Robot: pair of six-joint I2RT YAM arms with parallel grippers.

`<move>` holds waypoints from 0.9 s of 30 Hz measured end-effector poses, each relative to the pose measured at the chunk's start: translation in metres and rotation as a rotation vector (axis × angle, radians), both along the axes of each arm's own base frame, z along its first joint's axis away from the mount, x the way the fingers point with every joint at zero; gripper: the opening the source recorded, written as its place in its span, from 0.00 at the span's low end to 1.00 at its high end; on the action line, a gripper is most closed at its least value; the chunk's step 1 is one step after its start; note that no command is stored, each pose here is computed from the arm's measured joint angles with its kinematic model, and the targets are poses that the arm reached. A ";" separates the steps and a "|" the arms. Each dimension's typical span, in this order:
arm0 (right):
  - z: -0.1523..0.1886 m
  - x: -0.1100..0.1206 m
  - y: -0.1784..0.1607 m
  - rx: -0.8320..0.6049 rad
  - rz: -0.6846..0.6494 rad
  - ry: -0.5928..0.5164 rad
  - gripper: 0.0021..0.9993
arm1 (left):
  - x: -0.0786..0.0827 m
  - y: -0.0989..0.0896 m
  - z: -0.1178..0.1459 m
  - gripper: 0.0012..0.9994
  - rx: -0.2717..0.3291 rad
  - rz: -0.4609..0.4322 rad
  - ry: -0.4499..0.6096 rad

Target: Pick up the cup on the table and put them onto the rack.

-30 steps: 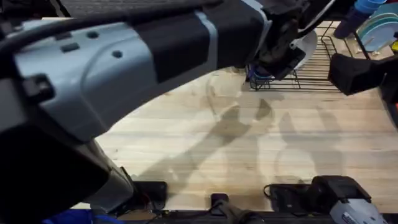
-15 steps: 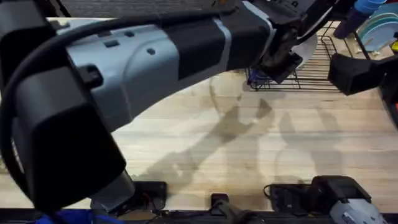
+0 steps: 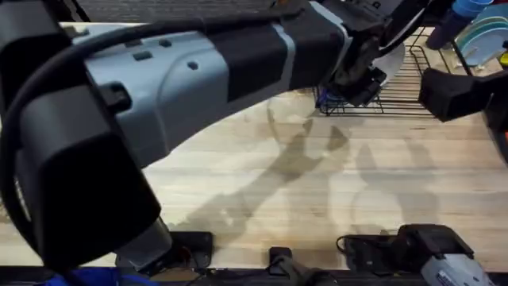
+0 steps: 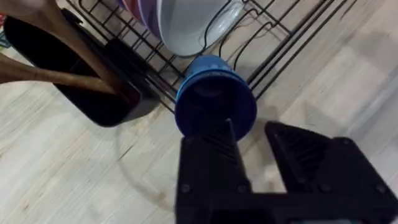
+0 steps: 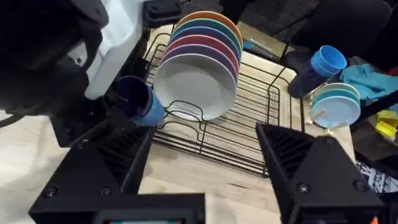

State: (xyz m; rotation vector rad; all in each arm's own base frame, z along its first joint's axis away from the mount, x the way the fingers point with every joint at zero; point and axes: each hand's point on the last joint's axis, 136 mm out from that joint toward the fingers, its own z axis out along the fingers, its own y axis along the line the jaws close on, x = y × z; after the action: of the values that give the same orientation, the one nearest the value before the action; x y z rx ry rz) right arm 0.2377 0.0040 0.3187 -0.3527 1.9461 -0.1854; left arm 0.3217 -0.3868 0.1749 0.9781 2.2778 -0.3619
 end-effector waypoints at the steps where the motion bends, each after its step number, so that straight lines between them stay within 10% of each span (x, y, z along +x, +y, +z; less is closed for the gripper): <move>1: 0.000 0.000 0.000 0.000 0.000 0.000 1.00 | 0.000 0.000 0.000 0.39 0.000 0.001 0.000; 27: 0.000 0.000 0.000 0.000 0.000 0.000 1.00 | 0.002 0.021 0.032 0.68 0.006 0.056 -0.067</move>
State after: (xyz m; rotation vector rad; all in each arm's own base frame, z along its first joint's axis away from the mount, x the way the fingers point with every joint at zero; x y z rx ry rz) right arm 0.2377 0.0040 0.3187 -0.3526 1.9460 -0.1854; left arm 0.3234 -0.3655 0.2073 0.9143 2.2423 -0.2943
